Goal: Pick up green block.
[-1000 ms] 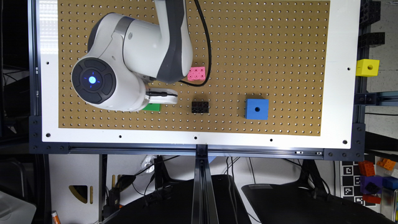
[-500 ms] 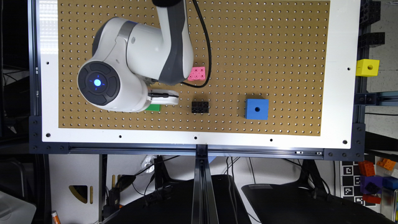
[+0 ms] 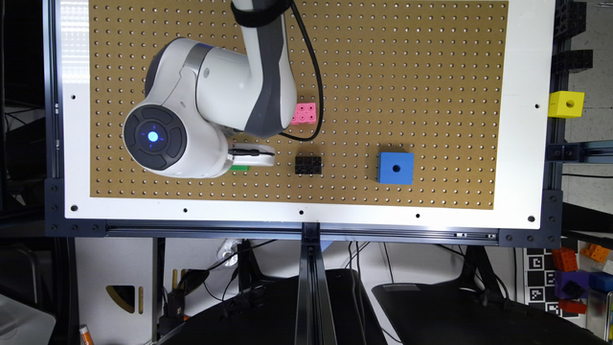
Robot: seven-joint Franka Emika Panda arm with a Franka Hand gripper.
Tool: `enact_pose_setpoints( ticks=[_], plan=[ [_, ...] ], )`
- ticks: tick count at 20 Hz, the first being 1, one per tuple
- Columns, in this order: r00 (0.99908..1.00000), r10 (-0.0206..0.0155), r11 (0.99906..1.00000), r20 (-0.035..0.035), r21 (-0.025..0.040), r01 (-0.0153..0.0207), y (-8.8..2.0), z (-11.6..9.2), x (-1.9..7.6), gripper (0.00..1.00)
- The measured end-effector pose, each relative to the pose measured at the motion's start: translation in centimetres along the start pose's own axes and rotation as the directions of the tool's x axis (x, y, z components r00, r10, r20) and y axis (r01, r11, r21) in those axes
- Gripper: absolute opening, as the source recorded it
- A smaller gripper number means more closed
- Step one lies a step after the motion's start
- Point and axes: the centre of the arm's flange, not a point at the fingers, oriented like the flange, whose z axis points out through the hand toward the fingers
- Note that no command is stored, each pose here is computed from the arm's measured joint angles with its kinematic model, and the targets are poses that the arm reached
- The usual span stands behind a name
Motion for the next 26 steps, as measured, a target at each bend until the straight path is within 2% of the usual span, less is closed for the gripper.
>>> enact_pose_setpoints(
  ticks=[12,14,18,20,23,26],
  plan=[
    [1.000000,0.0003,1.000000,0.0006,-0.0008,-0.0003,0.0,-0.5,0.06,0.00],
    [0.999999,0.0001,0.999998,0.0013,-0.0022,-0.0001,-0.1,-1.9,0.21,0.00],
    [0.999954,-0.0004,0.999958,0.0096,-0.0092,0.0005,-0.2,-4.4,0.30,0.00],
    [0.999976,-0.0006,0.999966,0.0068,-0.0082,0.0007,-0.2,-5.5,0.39,0.00],
    [0.999954,-0.0010,0.999932,0.0095,-0.0116,0.0011,-0.3,-7.8,0.39,0.00],
    [0.999983,-0.0014,0.999943,0.0056,-0.0106,0.0014,-0.3,-9.7,0.40,0.00]
  ],
)
